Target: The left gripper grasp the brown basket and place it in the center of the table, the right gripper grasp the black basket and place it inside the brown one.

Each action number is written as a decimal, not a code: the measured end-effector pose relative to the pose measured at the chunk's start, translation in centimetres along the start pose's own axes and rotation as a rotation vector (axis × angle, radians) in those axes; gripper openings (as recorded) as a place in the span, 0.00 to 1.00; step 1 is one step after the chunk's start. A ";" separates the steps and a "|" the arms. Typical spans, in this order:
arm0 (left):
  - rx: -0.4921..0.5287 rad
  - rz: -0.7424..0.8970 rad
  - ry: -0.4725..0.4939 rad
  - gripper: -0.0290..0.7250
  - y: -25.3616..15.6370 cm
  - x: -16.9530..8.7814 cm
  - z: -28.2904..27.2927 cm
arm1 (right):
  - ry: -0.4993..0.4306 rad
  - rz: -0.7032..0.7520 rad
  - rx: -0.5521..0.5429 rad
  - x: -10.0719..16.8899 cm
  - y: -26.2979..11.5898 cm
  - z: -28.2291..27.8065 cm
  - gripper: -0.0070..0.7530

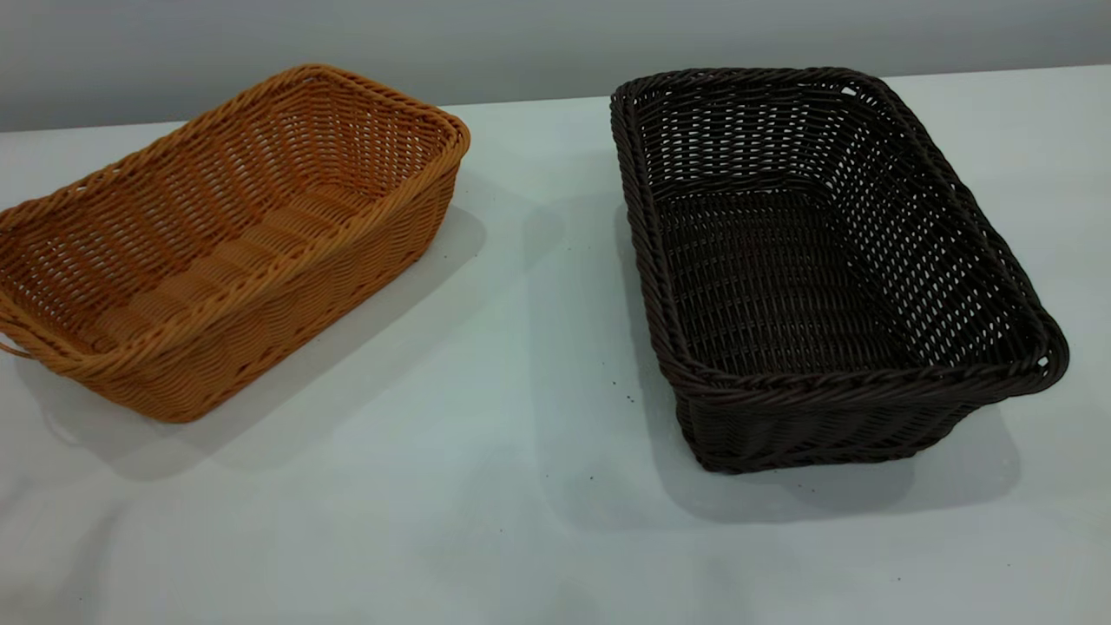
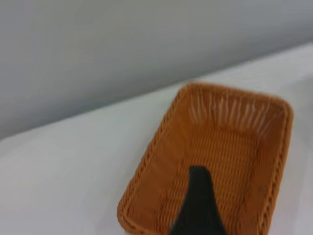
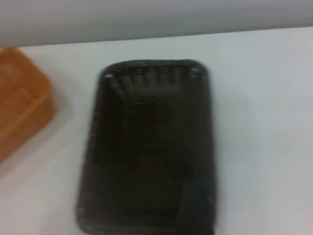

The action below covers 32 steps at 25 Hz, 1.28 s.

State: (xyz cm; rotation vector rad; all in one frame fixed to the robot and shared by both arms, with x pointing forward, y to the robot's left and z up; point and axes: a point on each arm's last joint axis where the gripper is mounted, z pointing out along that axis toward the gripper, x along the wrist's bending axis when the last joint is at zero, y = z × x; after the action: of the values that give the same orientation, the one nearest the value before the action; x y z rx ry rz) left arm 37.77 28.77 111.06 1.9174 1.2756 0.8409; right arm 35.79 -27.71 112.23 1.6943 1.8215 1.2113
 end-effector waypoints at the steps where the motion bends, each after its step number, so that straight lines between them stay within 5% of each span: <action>1: 0.047 0.009 -0.024 0.70 0.3 0.2 0.8 | 0.030 0.006 0.016 -0.1 0.3 0.7 0.71; 12: 0.318 0.150 -0.272 0.70 0.9 -1.3 10.3 | 0.302 0.489 0.071 0.0 2.4 4.9 0.69; 24: 0.437 0.188 -0.337 0.69 -1.1 -3.7 17.9 | 0.322 0.903 0.230 0.0 -2.0 8.3 0.66; 32: 0.467 0.187 -0.337 0.69 -1.9 -4.2 20.6 | 0.235 1.087 0.297 0.6 -4.0 9.9 0.66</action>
State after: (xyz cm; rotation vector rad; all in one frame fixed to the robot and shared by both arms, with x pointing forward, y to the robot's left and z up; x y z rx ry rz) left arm 52.14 21.66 97.30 2.4506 1.1652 0.2914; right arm 40.72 -23.44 103.75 3.0007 1.1566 1.5913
